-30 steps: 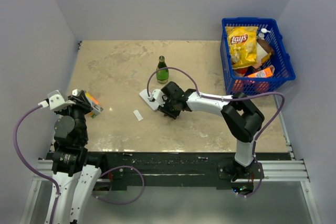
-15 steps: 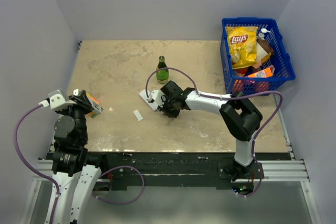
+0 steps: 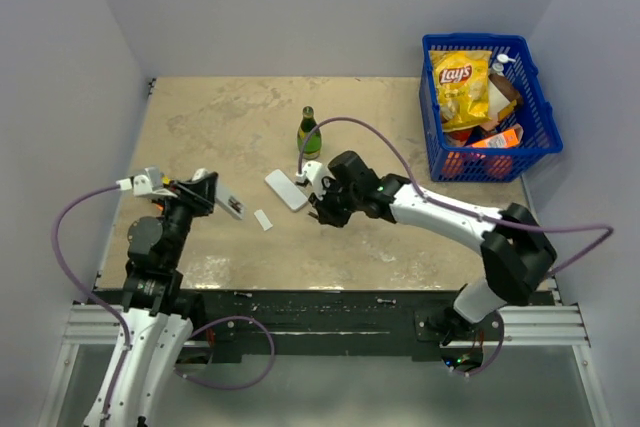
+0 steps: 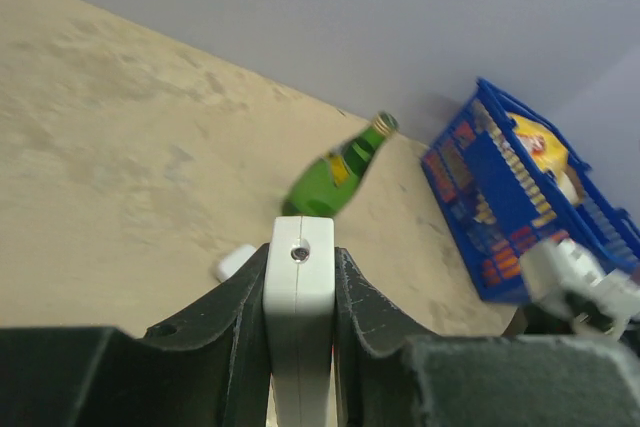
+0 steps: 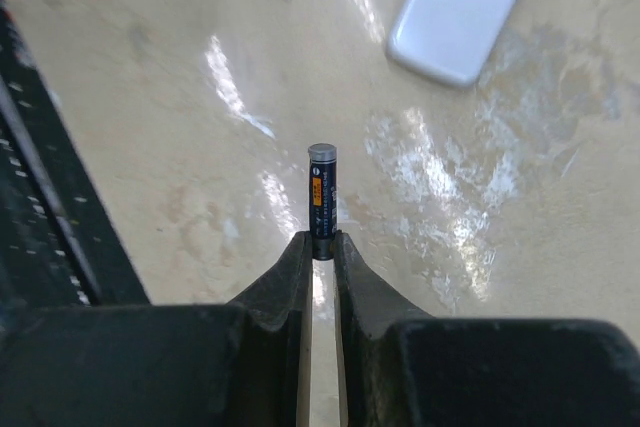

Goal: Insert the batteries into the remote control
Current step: Pick up the battery from the center of the board, then load the battery into the remote control.

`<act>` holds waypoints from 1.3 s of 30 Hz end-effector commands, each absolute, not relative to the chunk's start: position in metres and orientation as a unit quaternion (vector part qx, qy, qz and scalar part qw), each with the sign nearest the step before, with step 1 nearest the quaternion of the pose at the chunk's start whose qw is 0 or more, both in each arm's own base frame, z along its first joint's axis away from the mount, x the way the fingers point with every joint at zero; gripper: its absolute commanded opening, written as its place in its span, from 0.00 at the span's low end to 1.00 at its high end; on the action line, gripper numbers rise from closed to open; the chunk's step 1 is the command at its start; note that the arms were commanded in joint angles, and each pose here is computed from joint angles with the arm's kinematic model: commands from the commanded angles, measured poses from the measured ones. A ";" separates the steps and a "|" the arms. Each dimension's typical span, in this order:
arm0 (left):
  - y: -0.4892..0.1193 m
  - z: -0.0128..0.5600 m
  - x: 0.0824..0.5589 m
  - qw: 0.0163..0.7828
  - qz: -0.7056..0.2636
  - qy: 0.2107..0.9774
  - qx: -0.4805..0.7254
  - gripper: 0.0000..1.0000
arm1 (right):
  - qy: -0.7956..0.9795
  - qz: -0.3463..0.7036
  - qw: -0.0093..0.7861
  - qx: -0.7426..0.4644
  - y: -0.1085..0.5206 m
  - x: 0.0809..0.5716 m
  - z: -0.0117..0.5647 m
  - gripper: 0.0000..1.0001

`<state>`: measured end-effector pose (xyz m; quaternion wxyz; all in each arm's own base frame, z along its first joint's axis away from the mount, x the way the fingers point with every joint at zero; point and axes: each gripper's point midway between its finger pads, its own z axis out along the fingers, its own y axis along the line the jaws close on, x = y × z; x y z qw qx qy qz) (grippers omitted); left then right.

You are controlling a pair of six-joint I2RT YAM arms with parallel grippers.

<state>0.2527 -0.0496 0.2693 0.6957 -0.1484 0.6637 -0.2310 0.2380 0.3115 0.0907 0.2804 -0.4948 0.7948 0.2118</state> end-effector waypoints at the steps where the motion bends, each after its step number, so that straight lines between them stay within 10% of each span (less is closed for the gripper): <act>1: -0.117 0.276 0.242 0.650 -0.448 0.607 -0.088 0.00 | 0.765 0.314 0.342 -0.447 0.340 0.215 0.167 0.00; 39: -0.146 0.265 0.231 0.606 -0.538 0.585 -0.042 0.00 | 0.787 0.370 0.354 -0.344 0.391 0.173 0.221 0.00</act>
